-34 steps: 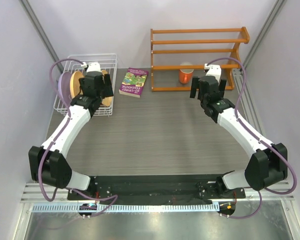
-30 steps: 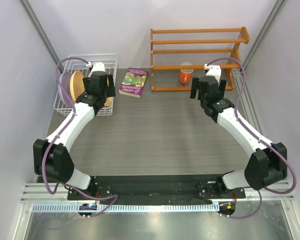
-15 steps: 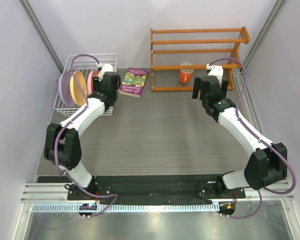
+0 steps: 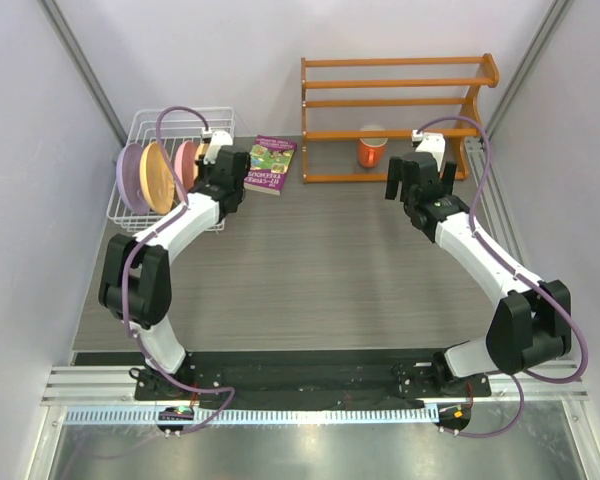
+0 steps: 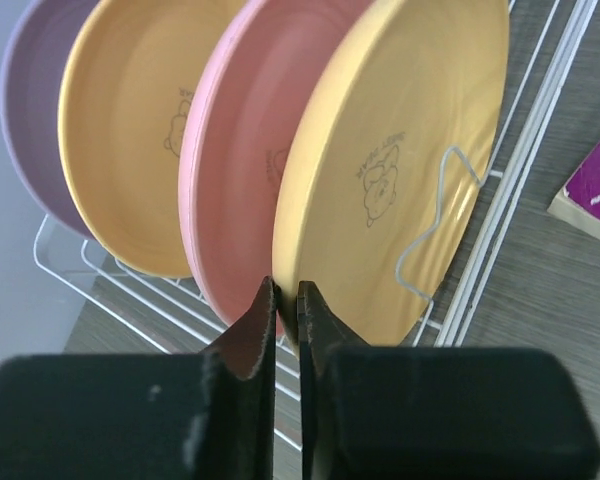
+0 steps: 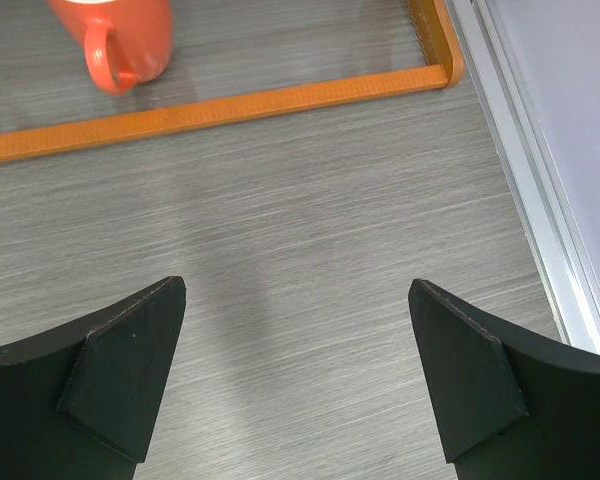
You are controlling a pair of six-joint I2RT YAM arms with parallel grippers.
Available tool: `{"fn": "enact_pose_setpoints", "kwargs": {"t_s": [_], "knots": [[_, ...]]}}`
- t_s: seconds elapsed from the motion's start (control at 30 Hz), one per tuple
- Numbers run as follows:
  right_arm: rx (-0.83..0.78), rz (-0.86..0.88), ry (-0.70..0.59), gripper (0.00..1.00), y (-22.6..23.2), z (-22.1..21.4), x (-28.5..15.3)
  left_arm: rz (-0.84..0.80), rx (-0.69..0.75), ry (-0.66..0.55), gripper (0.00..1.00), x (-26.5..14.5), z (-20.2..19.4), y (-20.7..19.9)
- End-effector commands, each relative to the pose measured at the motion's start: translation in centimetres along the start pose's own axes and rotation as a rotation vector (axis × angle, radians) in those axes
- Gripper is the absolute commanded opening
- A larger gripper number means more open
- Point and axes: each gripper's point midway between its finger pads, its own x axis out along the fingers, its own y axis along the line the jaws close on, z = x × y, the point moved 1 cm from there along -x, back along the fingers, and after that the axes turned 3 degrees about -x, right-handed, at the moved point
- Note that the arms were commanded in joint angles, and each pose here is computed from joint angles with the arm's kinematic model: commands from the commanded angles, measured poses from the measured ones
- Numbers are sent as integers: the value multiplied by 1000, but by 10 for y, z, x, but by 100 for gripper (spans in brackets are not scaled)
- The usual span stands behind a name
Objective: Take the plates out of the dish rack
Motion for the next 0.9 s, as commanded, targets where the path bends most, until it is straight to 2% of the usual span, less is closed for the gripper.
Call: {"fn": "enact_pose_setpoints", "kwargs": {"t_s": [0.0,0.3,0.6,0.87], "knots": [[-2,-19,-17,100,-4,6,1,37,-31,-68,0,-6,27,-3],[0,-23,-11,100,-7,5,-1,164,39,-139,0,-24,48,2],[6,-19,-13,100,-8,6,-4,361,69,-176,0,-54,79,35],[30,24,-30,100,-5,14,-12,361,17,-217,0,-91,105,59]]}}
